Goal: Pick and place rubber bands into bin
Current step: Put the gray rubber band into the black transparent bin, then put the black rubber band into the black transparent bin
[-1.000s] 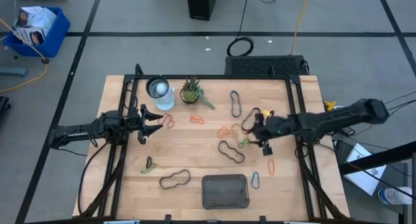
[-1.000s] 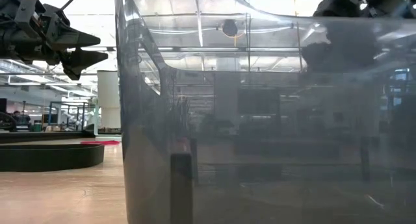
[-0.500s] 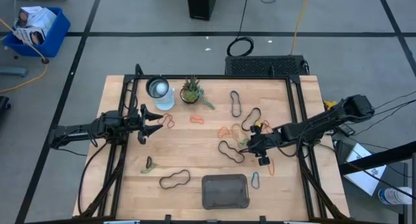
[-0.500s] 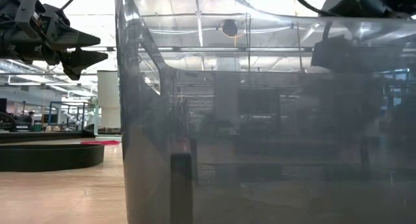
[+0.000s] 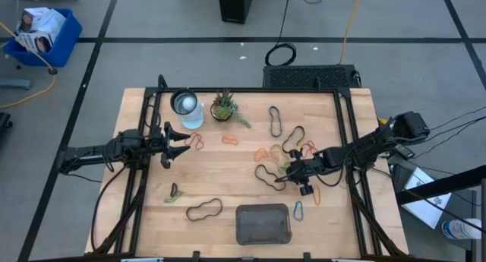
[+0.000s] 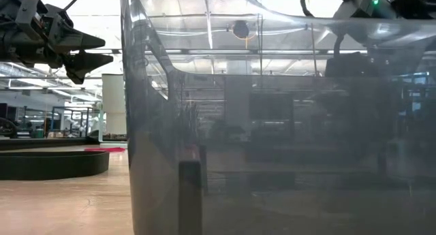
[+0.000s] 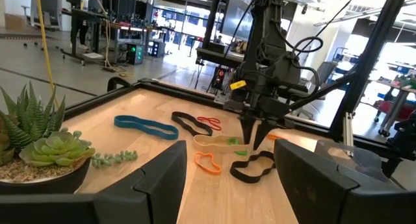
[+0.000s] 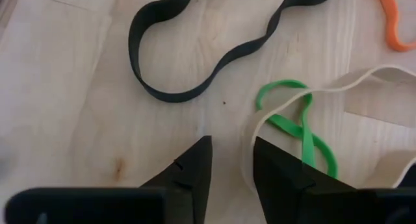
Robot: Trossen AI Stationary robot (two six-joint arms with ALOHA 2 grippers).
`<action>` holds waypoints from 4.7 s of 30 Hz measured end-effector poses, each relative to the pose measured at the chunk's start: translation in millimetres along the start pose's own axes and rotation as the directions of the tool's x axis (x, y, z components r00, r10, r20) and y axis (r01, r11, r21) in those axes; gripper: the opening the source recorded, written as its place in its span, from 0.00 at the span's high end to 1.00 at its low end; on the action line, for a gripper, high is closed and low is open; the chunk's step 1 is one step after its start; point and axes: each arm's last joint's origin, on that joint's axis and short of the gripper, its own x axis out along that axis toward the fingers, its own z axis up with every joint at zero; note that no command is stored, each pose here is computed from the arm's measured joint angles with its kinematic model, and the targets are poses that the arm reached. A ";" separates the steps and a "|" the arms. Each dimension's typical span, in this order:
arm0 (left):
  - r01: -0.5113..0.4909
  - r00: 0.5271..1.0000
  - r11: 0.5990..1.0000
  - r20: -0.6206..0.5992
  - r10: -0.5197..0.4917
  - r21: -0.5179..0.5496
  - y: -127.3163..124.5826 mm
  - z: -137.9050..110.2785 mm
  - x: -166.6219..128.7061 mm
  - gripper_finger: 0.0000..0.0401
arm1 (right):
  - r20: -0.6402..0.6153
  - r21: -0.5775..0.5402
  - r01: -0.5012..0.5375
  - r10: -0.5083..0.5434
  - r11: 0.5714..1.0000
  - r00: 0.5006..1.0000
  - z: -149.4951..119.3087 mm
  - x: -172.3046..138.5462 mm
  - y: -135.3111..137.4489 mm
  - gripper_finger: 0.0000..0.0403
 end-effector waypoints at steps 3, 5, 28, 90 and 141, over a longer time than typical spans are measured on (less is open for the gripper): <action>0.000 1.000 1.000 0.000 0.000 0.000 0.0 0.0 0.0 0.40 | -0.001 0.000 -0.001 0.001 1.000 1.000 -0.3 -0.5 0.0 0.83; 0.000 1.000 1.000 0.000 0.000 0.000 0.0 -0.1 0.0 0.40 | -0.002 0.000 -0.005 0.005 1.000 1.000 -0.4 -0.8 0.1 0.89; 0.000 1.000 1.000 0.001 0.000 0.000 0.0 0.1 0.0 0.40 | 0.467 0.141 0.162 -0.210 0.977 0.859 99.3 -106.0 -19.7 1.00; -0.024 1.000 1.000 0.005 0.024 0.000 0.7 0.1 0.0 0.40 | -0.150 0.198 -0.279 0.310 0.940 0.939 161.6 15.0 130.0 1.00; -0.023 1.000 1.000 0.005 0.023 0.000 0.7 0.1 0.0 0.40 | 0.076 0.374 0.101 -0.139 0.922 0.987 162.8 -129.4 11.8 0.60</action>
